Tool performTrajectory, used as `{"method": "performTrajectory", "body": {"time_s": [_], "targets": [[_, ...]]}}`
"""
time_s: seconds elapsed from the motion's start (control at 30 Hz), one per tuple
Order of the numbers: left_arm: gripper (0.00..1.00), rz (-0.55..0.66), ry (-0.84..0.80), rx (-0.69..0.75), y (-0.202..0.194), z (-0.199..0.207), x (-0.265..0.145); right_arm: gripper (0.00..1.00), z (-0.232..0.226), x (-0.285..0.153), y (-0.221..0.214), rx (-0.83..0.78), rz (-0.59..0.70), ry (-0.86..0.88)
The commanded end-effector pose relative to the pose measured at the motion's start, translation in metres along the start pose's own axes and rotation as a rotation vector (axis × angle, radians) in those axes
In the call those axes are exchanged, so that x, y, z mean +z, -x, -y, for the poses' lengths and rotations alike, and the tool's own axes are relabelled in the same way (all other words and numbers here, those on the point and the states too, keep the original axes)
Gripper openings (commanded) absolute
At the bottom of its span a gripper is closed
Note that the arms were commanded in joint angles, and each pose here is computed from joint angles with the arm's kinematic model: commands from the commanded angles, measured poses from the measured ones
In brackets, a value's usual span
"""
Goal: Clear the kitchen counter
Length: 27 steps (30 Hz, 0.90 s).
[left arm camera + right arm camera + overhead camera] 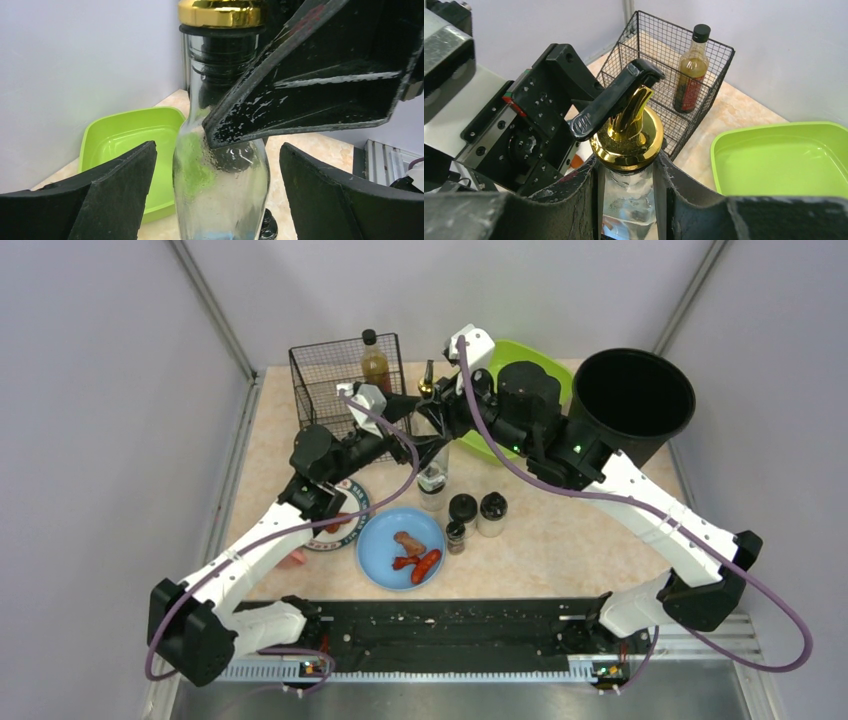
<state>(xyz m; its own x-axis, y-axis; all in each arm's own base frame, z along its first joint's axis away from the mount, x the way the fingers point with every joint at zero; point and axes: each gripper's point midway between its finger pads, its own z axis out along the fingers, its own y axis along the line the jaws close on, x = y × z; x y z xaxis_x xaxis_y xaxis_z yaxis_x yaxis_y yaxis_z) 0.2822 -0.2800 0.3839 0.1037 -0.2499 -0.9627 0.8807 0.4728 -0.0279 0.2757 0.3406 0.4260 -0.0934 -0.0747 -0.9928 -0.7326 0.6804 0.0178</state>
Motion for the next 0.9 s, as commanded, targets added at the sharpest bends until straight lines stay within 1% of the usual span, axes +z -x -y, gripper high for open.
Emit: {"method": "performTrajectory", "body": {"time_s": [0.0,0.1,0.17,0.33,0.43,0.5,0.53,0.57,0.67,0.7,0.77,0.8,0.87], "targets": [[0.94,0.083,-0.009,0.032,0.03,0.002,0.008,0.0,-0.01,-0.016,0.075,0.035,0.23,0.037],[0.9,0.082,-0.011,0.029,0.03,0.001,0.01,0.0,-0.01,-0.015,0.072,0.034,0.226,0.035],[0.84,0.079,-0.018,0.026,0.03,0.002,0.012,0.0,-0.01,-0.014,0.07,0.033,0.222,0.033],[0.6,0.081,-0.024,0.021,0.032,0.002,0.014,0.0,-0.009,-0.014,0.065,0.029,0.214,0.029],[0.41,0.085,-0.029,0.02,0.033,0.002,0.015,0.0,-0.008,-0.013,0.058,0.026,0.202,0.02],[0.2,0.09,-0.03,0.022,0.035,0.003,0.016,0.0,-0.007,-0.011,0.053,0.027,0.193,0.019],[0.03,0.09,-0.026,0.021,0.036,0.002,0.016,0.0,-0.008,-0.011,0.05,0.026,0.187,0.019],[0.0,0.091,-0.024,0.019,0.037,0.002,0.016,0.0,-0.007,-0.011,0.049,0.028,0.186,0.017],[0.0,0.09,-0.018,0.028,0.037,-0.001,0.018,0.0,-0.003,-0.013,0.044,0.033,0.185,-0.003],[0.0,0.089,-0.011,0.029,0.037,-0.002,0.018,0.02,-0.002,-0.014,0.043,0.037,0.189,-0.012],[0.0,0.09,0.001,0.034,0.038,-0.005,0.019,0.14,0.002,-0.02,0.046,0.041,0.213,-0.029],[0.0,0.09,0.006,0.034,0.038,-0.006,0.02,0.23,0.005,-0.023,0.048,0.042,0.222,-0.042],[0.0,0.095,0.016,0.038,0.04,-0.008,0.02,0.35,0.009,-0.028,0.049,0.041,0.23,-0.06]]}}
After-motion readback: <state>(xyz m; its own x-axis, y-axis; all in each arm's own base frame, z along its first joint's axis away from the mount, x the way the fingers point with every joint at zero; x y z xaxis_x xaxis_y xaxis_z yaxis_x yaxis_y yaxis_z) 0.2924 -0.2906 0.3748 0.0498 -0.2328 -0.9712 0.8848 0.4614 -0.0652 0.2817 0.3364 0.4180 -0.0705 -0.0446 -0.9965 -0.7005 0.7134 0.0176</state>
